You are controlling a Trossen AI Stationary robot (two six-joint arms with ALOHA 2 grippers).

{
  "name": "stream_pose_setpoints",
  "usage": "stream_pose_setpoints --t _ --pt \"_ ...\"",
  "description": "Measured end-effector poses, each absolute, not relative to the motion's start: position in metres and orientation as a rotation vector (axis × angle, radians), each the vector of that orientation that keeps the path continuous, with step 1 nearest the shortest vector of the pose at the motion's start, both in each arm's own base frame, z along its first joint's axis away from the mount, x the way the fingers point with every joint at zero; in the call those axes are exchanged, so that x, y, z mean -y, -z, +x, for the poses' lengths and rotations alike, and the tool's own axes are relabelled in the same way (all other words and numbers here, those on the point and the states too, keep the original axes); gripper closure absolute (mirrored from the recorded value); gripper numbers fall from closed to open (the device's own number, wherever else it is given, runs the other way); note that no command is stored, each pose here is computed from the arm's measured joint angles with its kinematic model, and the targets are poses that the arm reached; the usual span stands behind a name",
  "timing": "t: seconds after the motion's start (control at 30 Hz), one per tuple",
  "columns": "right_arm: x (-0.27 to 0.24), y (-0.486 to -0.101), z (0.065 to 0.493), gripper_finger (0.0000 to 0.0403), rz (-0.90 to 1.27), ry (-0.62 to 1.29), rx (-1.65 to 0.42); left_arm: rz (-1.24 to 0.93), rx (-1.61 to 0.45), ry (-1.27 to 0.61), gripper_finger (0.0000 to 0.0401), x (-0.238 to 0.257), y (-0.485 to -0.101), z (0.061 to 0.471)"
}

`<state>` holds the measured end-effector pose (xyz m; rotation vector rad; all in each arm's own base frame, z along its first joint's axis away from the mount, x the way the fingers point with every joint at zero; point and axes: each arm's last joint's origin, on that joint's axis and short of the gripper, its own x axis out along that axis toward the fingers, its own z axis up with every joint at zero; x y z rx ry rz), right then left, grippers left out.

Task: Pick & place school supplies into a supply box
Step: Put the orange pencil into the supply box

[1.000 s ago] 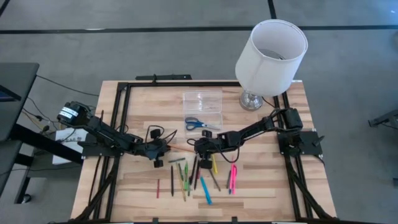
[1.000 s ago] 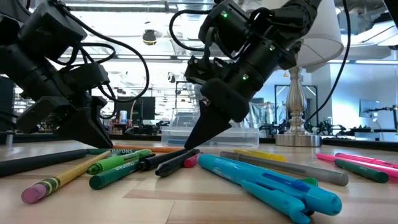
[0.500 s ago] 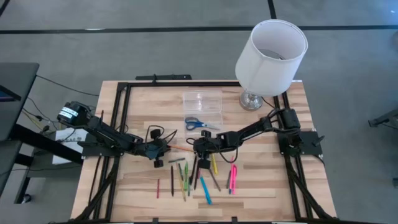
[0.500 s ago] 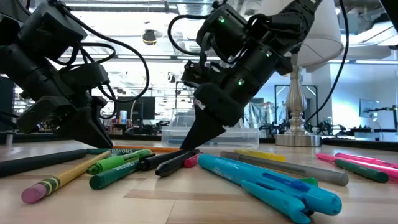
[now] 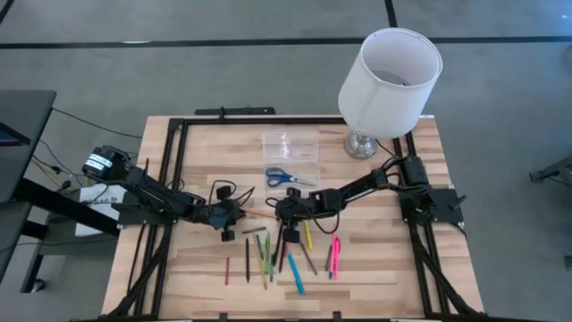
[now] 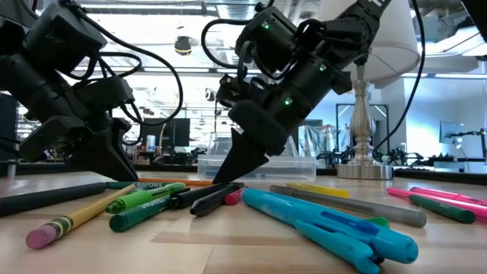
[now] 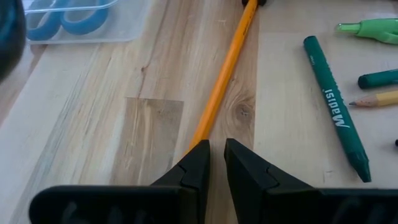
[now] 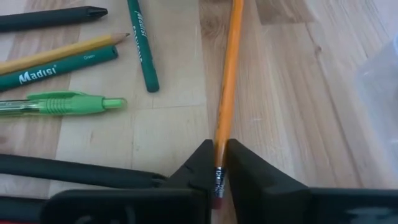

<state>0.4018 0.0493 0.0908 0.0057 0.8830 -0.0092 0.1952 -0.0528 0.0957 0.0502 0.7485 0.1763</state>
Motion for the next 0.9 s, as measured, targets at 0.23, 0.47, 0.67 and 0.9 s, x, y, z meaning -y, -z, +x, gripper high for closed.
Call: stream_pose_setpoints --t 0.23,0.47,0.67,0.9 --pt "-0.049 -0.0907 0.4014 0.0391 0.004 0.01 -0.889 0.097 -0.737 -0.154 0.0351 0.0533 -0.0969 0.1964" --pt "-0.049 -0.0903 0.4006 0.0399 0.004 0.004 -0.9 0.181 -0.74 -0.128 0.0351 0.0534 -0.0975 0.197" --pt "-0.0493 -0.0902 0.4003 0.0394 -0.004 -0.002 -0.904 0.223 -0.738 -0.133 0.0351 0.0529 -0.0978 0.1972" --pt "-0.0498 -0.0902 0.3999 0.0397 -0.02 -0.017 -0.908 0.239 -0.698 -0.146 0.0351 0.0525 -0.1008 0.1999"
